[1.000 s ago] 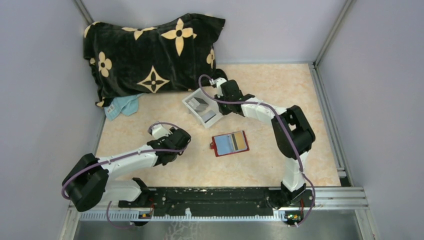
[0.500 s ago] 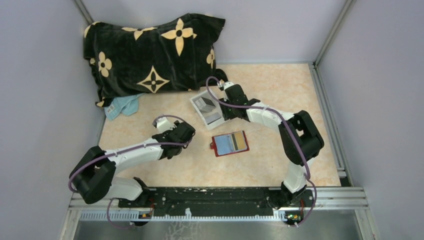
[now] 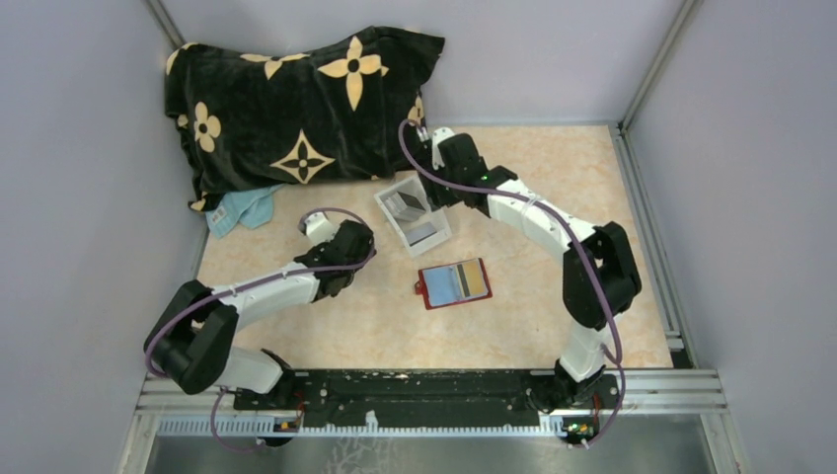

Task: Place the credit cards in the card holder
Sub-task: Adjust the storage box at the center of the board, then pick up the credit card from the storage box.

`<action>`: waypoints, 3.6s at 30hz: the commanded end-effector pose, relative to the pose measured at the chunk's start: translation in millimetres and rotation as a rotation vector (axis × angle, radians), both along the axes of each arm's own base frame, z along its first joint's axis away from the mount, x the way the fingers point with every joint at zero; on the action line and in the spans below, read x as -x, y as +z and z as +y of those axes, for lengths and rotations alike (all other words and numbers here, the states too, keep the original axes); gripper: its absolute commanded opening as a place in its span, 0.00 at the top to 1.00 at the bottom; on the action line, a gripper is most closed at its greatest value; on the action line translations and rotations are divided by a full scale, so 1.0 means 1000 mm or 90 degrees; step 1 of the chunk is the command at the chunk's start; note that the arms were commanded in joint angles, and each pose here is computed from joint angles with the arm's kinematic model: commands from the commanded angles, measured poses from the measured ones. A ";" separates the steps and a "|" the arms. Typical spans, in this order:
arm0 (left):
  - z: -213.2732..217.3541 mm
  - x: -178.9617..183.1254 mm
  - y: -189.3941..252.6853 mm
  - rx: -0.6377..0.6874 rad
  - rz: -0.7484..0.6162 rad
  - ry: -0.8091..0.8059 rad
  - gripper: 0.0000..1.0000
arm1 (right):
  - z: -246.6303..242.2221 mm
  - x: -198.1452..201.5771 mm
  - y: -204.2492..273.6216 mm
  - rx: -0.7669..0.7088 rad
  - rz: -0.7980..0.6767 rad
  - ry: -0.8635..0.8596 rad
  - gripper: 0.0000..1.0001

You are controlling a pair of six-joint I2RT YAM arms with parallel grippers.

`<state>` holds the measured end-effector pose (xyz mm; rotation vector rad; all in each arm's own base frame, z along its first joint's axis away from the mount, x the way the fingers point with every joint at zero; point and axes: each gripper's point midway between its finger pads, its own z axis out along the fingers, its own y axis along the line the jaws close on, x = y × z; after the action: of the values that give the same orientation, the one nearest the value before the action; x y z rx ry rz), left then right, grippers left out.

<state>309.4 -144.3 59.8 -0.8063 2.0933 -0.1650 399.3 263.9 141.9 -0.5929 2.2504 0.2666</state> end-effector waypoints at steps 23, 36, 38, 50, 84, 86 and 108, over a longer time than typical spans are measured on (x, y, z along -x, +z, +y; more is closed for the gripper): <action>-0.018 -0.040 0.003 0.090 -0.033 -0.098 0.11 | 0.115 -0.051 0.002 -0.104 0.041 0.141 0.43; -0.030 -0.050 -0.004 0.101 -0.018 -0.129 0.11 | 0.117 -0.054 -0.025 -0.127 0.089 0.126 0.44; -0.032 -0.051 -0.005 0.102 -0.016 -0.134 0.11 | 0.117 -0.055 -0.029 -0.133 0.098 0.122 0.44; -0.041 -0.056 -0.009 0.109 -0.007 -0.151 0.11 | 0.114 -0.052 -0.040 -0.185 0.141 0.104 0.50; -0.051 -0.063 -0.027 0.110 0.030 -0.173 0.12 | 0.122 -0.042 0.008 -0.241 0.115 0.123 0.60; -0.050 -0.062 -0.028 0.110 0.033 -0.172 0.12 | 0.122 -0.042 0.011 -0.242 0.112 0.124 0.60; -0.046 -0.060 -0.033 0.108 0.044 -0.165 0.12 | 0.113 -0.038 0.011 -0.200 0.093 0.122 0.75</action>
<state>376.4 -196.1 45.6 -0.6381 2.2037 -0.5136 438.8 375.2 107.1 -0.6072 2.3356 0.7815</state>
